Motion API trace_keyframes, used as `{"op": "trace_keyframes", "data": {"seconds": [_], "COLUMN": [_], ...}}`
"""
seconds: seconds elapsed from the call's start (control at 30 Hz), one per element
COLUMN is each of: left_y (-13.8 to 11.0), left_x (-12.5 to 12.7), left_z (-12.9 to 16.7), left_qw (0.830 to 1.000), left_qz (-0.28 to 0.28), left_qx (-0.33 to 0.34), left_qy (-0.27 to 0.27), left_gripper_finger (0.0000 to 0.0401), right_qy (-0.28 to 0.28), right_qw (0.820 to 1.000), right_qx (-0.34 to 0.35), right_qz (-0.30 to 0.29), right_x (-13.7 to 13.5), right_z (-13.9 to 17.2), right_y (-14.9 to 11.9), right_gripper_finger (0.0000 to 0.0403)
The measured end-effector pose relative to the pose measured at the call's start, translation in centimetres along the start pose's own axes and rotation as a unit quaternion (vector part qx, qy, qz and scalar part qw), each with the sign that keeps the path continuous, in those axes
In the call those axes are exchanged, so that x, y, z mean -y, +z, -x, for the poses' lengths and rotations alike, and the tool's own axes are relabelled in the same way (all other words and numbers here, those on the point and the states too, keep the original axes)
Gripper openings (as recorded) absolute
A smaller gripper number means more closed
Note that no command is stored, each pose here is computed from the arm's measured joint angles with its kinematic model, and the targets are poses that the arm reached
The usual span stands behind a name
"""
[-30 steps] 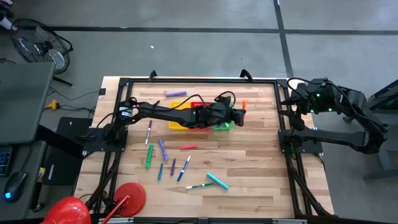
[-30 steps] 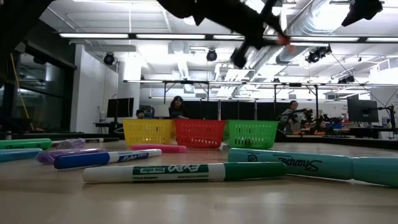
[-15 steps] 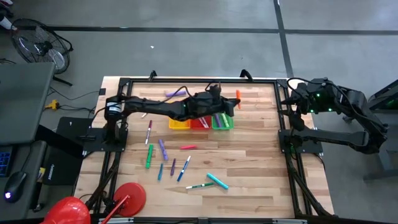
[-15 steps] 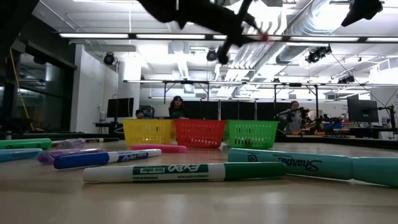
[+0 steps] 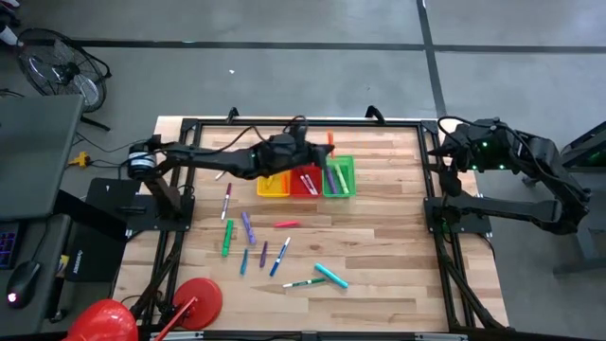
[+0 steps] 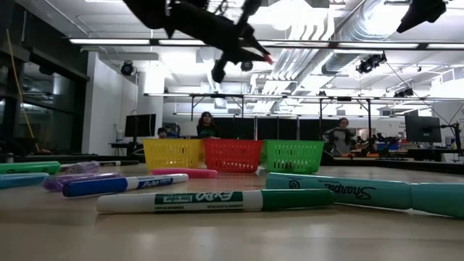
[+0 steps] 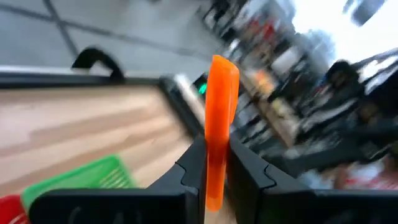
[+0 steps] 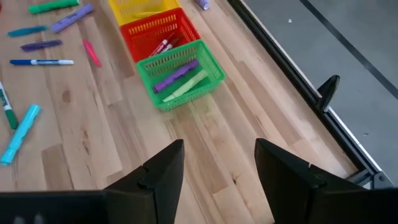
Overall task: Pick & Place Markers
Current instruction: Put the orange pen into the yellow bin
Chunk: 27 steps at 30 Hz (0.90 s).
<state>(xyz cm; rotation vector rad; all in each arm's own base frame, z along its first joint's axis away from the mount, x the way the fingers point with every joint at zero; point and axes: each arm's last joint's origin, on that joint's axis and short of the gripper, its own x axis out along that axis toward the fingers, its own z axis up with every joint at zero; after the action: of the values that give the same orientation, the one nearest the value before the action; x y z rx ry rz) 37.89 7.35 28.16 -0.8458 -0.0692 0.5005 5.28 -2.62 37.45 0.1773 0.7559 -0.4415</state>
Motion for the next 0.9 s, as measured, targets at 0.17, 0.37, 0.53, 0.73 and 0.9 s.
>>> {"op": "trace_keyframes", "data": {"seconds": [0.17, 0.37, 0.53, 0.73, 0.9], "left_y": [-1.3, -3.0, -2.7, 0.0, 3.0], "left_x": [-3.0, -6.1, -6.5, -6.9, -7.2], "left_z": [2.4, 4.5, 5.9, 7.5, 7.4], "left_qw": [0.998, 0.981, 0.967, 0.930, 0.914], "left_qz": [0.038, 0.091, 0.088, 0.099, 0.107], "left_qx": [-0.011, -0.056, -0.091, -0.161, -0.218], "left_qy": [0.056, 0.162, 0.221, 0.317, 0.326], "left_gripper_finger": [0.0042, 0.0042, 0.0042, 0.0042, 0.0042], "right_qy": [-0.011, -0.012, -0.025, -0.027, -0.026], "right_qw": [1.000, 1.000, 0.999, 0.999, 0.999], "right_qx": [-0.001, -0.002, -0.007, -0.009, -0.006], "right_qz": [-0.011, -0.024, -0.033, -0.034, -0.034], "right_x": [0.1, 0.1, 0.1, 0.1, 0.1], "right_z": [-0.1, -0.3, -0.6, -1.0, -1.6], "right_y": [0.1, 0.3, 0.5, 1.0, 1.6], "right_gripper_finger": [0.0186, 0.0186, 0.0186, 0.0186, 0.0186]}}
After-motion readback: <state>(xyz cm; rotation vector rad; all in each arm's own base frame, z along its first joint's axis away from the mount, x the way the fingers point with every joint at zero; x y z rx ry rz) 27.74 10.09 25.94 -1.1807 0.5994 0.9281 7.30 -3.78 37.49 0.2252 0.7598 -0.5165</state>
